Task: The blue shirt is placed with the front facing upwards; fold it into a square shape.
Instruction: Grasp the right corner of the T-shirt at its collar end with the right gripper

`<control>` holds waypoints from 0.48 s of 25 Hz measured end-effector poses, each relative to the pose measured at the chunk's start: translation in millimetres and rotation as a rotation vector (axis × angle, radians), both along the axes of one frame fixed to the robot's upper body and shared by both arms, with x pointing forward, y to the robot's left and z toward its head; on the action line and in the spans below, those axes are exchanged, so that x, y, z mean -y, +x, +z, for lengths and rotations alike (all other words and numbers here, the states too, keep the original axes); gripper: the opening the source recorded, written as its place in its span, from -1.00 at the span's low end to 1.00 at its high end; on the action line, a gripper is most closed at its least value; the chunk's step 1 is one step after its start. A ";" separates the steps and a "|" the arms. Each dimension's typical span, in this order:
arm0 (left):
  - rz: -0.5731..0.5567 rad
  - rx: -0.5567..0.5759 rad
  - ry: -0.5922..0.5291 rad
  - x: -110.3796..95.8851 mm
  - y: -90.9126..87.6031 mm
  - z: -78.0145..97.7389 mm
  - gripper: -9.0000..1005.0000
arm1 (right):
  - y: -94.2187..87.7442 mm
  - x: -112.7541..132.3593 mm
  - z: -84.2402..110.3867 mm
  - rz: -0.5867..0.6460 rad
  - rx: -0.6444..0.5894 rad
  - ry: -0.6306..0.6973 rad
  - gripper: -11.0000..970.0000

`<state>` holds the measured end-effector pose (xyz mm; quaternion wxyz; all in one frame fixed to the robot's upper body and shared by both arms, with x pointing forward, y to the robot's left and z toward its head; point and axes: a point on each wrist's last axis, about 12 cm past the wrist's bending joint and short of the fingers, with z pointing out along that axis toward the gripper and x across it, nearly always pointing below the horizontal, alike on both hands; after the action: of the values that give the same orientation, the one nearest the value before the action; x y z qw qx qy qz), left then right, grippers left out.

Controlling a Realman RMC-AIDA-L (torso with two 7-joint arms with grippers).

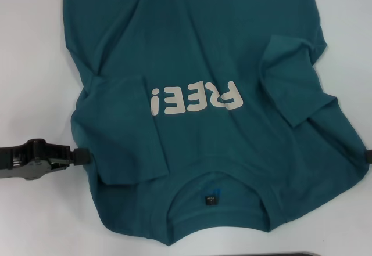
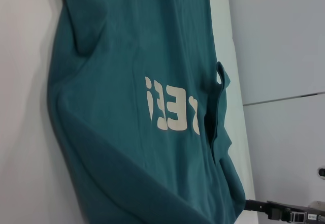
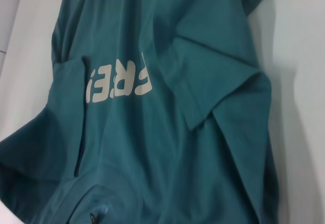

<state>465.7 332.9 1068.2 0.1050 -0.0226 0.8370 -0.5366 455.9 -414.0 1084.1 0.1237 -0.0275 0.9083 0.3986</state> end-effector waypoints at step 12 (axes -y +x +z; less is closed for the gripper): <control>0.006 0.009 0.012 -1.0 0.5 -1.2 -0.98 | 1.8 -9.4 -9.1 -0.060 -0.063 0.033 0.87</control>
<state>466.1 333.8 1067.0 0.1102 -0.0219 0.8398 -0.5312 457.7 -404.6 1074.9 0.1071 0.0142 0.9054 0.4105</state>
